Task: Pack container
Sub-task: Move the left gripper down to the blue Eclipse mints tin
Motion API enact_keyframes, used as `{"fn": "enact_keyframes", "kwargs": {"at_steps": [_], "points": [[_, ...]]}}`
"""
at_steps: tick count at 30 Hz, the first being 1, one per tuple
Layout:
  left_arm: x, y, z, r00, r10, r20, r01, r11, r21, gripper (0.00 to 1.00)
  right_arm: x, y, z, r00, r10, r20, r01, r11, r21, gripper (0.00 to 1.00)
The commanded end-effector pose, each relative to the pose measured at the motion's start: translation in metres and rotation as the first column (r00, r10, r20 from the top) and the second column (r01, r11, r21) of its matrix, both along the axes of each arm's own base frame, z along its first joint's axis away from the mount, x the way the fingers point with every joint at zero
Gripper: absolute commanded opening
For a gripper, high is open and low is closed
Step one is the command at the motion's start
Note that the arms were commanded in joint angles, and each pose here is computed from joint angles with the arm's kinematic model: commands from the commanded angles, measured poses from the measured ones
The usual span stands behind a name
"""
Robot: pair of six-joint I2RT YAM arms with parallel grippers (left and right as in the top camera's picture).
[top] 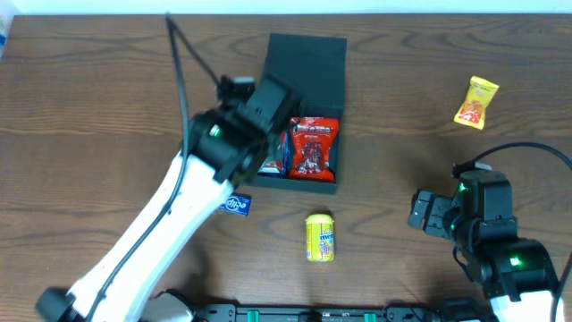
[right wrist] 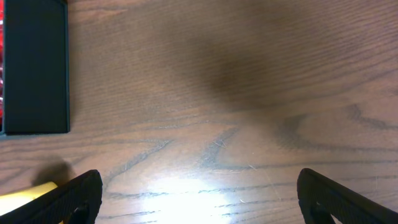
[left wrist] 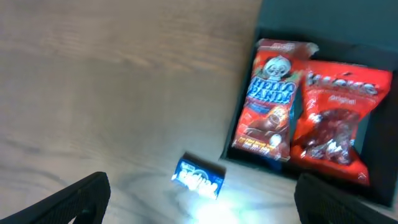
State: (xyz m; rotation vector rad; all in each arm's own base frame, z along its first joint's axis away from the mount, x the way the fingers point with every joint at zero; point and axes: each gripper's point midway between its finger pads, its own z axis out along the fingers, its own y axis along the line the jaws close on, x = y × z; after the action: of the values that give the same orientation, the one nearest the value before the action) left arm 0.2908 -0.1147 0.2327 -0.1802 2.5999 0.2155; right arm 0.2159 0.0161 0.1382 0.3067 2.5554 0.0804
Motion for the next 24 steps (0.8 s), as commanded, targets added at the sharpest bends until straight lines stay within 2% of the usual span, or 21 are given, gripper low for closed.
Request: {"fn": "enact_keyframes", "kwargs": {"at_steps": [1, 2, 6, 10, 12, 15, 19, 22, 24], "points": [[-0.026, 0.020, -0.017, 0.987, 0.163, 0.000, -0.163, 0.985, -0.054, 0.96, 0.000, -0.002, 0.001, 1.000, 0.000, 0.004, 0.000, 1.000, -0.009, 0.99], [-0.039, 0.026, -0.027, 0.975, 0.220, -0.017, -0.221, 0.971, -0.089, 0.96, 0.000, -0.002, 0.001, 1.000, 0.000, 0.004, 0.000, 1.000, -0.009, 0.99], [-0.070, 0.039, -0.055, 0.948, 0.310, -0.074, -0.317, 0.939, -0.130, 0.96, 0.000, -0.002, 0.001, 1.000, 0.000, 0.004, 0.000, 1.000, -0.009, 0.99], [-0.100, 0.021, -0.089, 0.905, 0.327, -0.271, -0.386, 0.900, -0.201, 0.96, 0.000, -0.002, 0.001, 1.000, 0.001, 0.004, -0.001, 1.000, -0.009, 0.99], [-0.110, 0.013, -0.100, 0.862, 0.366, -0.351, -0.455, 0.864, -0.216, 0.96, 0.000, -0.002, 0.001, 1.000, 0.000, 0.004, 0.000, 1.000, -0.009, 0.99], [-0.117, 0.008, -0.111, 0.784, 0.463, -0.413, -0.577, 0.790, -0.209, 0.96, 0.000, -0.002, 0.001, 1.000, 0.000, 0.004, 0.000, 1.000, -0.009, 0.99], [-0.121, 0.012, -0.124, 0.647, 0.632, -0.426, -0.746, 0.641, -0.181, 0.96, 0.000, -0.002, 0.001, 1.000, 0.000, 0.004, 0.000, 1.000, -0.009, 0.99], [-0.122, 0.021, -0.136, 0.562, 0.701, -0.439, -0.818, 0.550, -0.168, 0.96, 0.000, -0.002, 0.001, 1.000, 0.000, 0.004, 0.000, 1.000, -0.009, 0.99], [-0.117, 0.023, -0.142, 0.538, 0.710, -0.455, -0.837, 0.515, -0.185, 0.96, 0.000, -0.002, 0.001, 1.000, 0.000, 0.004, 0.000, 1.000, -0.009, 0.99]]}}
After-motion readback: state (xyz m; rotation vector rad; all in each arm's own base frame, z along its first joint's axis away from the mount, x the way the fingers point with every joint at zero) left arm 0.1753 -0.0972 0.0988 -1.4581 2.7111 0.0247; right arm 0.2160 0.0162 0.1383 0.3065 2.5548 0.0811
